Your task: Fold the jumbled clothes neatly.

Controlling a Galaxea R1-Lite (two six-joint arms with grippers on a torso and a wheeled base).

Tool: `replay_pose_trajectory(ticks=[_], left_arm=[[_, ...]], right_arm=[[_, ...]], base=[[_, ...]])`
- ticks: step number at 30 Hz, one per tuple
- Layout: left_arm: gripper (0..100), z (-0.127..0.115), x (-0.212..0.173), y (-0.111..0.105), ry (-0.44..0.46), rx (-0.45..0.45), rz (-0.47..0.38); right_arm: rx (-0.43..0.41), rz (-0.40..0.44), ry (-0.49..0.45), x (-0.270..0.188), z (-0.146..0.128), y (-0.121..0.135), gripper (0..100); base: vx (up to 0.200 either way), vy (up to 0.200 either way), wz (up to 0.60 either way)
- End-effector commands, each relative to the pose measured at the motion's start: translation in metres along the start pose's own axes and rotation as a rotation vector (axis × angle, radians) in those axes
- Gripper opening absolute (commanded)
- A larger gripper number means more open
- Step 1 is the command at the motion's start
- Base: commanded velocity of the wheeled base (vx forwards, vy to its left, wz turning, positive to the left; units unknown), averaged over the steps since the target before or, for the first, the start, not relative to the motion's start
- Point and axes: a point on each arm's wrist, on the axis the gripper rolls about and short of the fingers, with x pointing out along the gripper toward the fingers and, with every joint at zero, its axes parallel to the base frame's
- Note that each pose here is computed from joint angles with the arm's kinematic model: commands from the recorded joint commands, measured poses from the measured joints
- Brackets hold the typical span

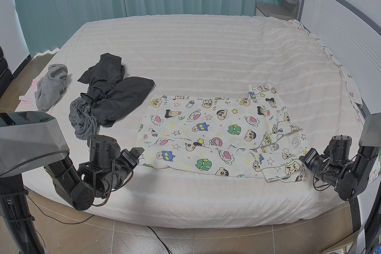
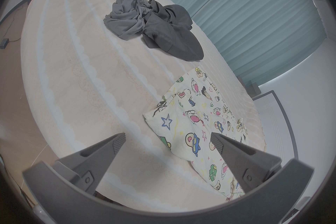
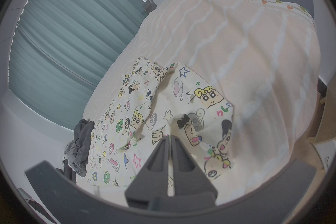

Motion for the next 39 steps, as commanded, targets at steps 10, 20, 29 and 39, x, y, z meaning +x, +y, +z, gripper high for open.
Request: replay_pose_trajectory(ticks=[10,20,29,39], left_arm=[[100,0.0,0.0,0.0,-0.001,0.0,0.001],[100,-0.001,0.0,0.0,0.001,0.001,0.002],[100,-0.001,0.0,0.0,0.001,0.001,0.002],[100,-0.001,0.0,0.0,0.002,0.001,0.001]], right_arm=[[0.018,-0.074,0.045,-0.006,-0.015,-0.018,0],[0.042,-0.097,0.012,-0.012,-0.019,-0.021,0],[0.048,-0.108,0.024,-0.016,-0.023,-0.023,100],[0.021,0.029,-0.125,-0.041,-0.003,-0.002,100]], base=[[0.0,0.0,0.0],[0.0,0.0,0.0],[0.0,0.0,0.0],[0.0,0.0,0.0]])
